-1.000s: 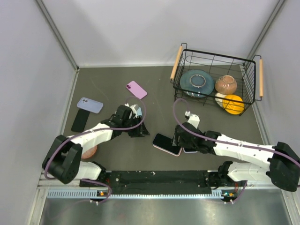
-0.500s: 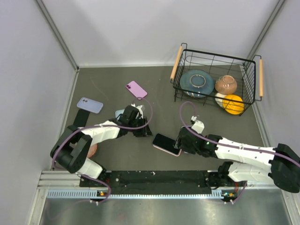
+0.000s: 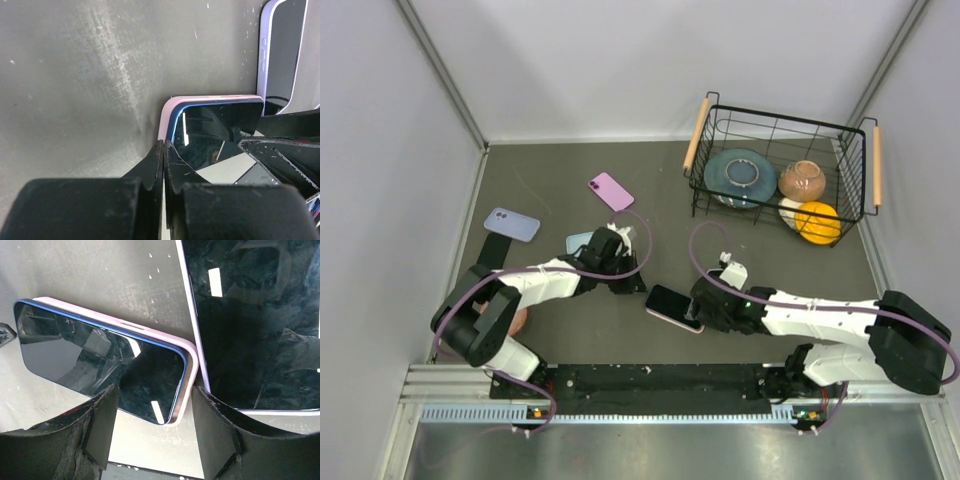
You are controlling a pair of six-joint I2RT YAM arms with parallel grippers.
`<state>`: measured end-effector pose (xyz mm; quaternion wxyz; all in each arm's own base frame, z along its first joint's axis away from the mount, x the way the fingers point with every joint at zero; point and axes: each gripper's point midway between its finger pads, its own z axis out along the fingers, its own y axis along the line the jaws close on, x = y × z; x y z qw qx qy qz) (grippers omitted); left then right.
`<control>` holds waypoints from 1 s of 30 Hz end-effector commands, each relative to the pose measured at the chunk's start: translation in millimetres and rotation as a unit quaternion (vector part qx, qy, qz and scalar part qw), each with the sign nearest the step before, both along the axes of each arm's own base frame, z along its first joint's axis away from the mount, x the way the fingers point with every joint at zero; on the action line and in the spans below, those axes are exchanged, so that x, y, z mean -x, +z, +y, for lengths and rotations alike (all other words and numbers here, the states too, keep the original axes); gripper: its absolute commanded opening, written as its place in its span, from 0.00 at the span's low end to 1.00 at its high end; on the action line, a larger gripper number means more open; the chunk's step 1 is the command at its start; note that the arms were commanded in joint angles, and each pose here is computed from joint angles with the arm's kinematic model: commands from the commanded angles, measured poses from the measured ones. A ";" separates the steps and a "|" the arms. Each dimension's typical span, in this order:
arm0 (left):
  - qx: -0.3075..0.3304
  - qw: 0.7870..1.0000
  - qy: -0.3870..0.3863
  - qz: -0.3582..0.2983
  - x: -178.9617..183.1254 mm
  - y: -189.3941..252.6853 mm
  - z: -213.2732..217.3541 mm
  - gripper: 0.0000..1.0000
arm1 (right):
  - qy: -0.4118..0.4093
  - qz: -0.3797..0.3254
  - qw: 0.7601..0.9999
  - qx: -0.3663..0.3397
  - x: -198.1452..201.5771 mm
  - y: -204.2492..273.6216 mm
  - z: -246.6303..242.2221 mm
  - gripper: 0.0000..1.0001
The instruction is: Put the phone into the phone case
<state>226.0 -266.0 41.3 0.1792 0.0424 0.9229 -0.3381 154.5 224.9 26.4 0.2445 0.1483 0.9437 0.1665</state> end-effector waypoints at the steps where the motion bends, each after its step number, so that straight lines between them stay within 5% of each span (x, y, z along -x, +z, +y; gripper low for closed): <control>1: 0.014 1.000 -0.015 -0.006 2.5 0.6 -11.8 0.00 | 0.008 -0.010 1.000 -0.027 -5.2 10.5 22.3 0.59; 19: -0.012 1.000 -0.008 0.020 30.7 -20.6 -15.3 0.00 | 0.005 -0.040 0.996 -0.078 2.0 11.9 43.8 0.27; 22: -0.026 1.000 -0.003 0.007 21.5 -9.0 -15.1 0.00 | 0.011 -0.038 0.996 -0.082 6.0 13.4 50.7 0.30; 24: -0.043 0.999 0.008 0.000 16.0 -0.8 -10.0 0.00 | 0.022 -0.035 0.996 -0.080 8.4 15.5 55.2 0.43; 30: -0.063 0.997 0.032 -0.027 -5.4 35.6 -7.7 0.24 | 0.041 -0.025 0.996 -0.078 16.9 19.7 51.4 0.59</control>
